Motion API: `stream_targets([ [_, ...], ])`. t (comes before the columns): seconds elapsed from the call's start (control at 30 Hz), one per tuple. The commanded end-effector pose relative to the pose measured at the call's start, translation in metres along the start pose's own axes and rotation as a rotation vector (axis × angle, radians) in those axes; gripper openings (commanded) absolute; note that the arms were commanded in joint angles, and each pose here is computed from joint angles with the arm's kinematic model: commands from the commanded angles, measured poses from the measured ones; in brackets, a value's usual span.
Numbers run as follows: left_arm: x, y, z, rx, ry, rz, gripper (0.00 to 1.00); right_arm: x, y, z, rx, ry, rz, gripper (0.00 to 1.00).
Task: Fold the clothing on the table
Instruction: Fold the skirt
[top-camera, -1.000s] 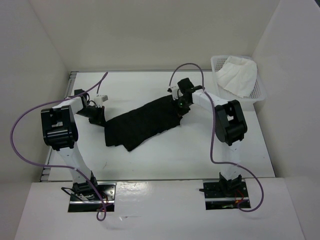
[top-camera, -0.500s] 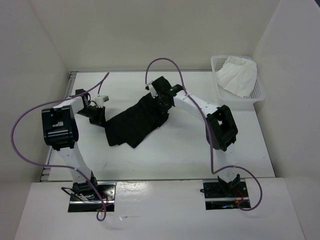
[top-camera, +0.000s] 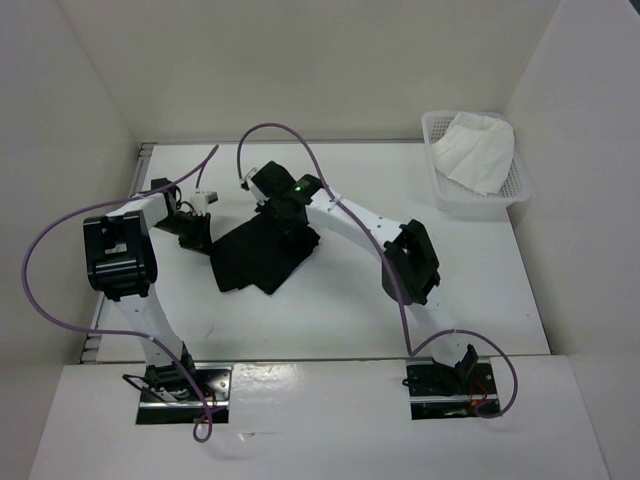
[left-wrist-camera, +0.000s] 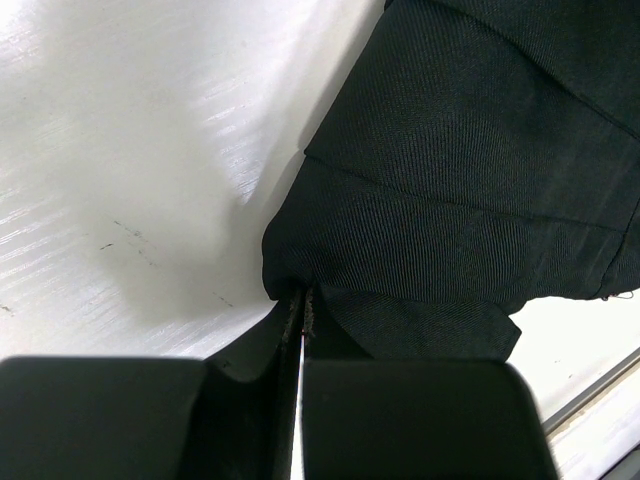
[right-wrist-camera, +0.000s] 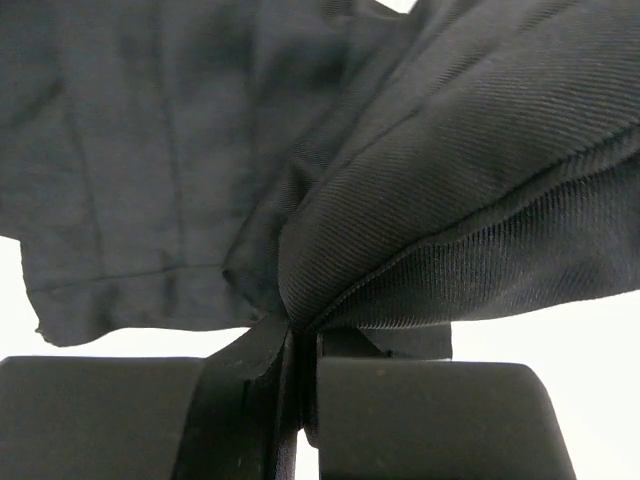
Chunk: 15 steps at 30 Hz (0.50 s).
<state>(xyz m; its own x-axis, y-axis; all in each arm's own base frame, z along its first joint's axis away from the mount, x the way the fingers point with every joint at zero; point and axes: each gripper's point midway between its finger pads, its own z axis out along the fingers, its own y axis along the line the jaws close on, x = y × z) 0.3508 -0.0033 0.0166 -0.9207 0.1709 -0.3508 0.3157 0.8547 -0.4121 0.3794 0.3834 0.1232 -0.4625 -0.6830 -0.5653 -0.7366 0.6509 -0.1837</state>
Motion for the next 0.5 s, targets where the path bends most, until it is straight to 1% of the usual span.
stream_targets([
  [0.0, 0.011, -0.004, 0.004, 0.018, 0.035, 0.001, 0.0, -0.016, 0.025, -0.006, -0.013, -0.016, -0.03, 0.0],
  [0.07, 0.011, -0.004, 0.004, 0.018, 0.035, 0.001, 0.0, -0.017, 0.037, -0.006, -0.026, -0.007, -0.05, 0.0],
  [0.1, 0.011, -0.004, 0.004, 0.018, 0.035, 0.001, 0.0, -0.025, 0.047, -0.011, -0.036, -0.027, -0.062, 0.0],
  [0.13, 0.014, -0.005, 0.006, 0.021, 0.042, -0.004, 0.0, -0.026, 0.048, -0.005, -0.036, -0.024, -0.063, 0.0],
  [0.23, 0.013, -0.004, 0.006, 0.018, 0.035, 0.001, 0.0, -0.033, 0.071, -0.009, -0.068, -0.028, -0.096, 0.0],
  [0.27, 0.013, -0.004, 0.006, 0.018, 0.035, 0.001, 0.0, -0.039, 0.072, -0.015, -0.077, -0.04, -0.094, 0.0],
  [0.3, 0.013, -0.004, 0.006, 0.018, 0.035, 0.001, 0.0, -0.037, 0.083, -0.011, -0.095, -0.03, -0.109, 0.0],
  [0.33, 0.016, -0.005, 0.007, 0.021, 0.042, -0.004, 0.0, -0.046, 0.09, -0.017, -0.103, -0.051, -0.116, 0.0],
  [0.37, 0.016, -0.005, 0.007, 0.022, 0.042, -0.004, 0.0, -0.043, 0.099, -0.019, -0.112, -0.039, -0.122, 0.0],
  [0.4, 0.016, -0.005, 0.007, 0.022, 0.042, -0.004, 0.0, -0.039, 0.101, -0.011, -0.112, -0.019, -0.126, 0.0],
  [0.43, 0.016, -0.005, 0.007, 0.022, 0.042, -0.004, 0.0, -0.047, 0.107, -0.016, -0.119, -0.042, -0.132, 0.0],
  [0.47, 0.016, -0.005, 0.007, 0.022, 0.042, -0.004, 0.0, -0.043, 0.109, -0.015, -0.13, -0.022, -0.136, 0.0],
])
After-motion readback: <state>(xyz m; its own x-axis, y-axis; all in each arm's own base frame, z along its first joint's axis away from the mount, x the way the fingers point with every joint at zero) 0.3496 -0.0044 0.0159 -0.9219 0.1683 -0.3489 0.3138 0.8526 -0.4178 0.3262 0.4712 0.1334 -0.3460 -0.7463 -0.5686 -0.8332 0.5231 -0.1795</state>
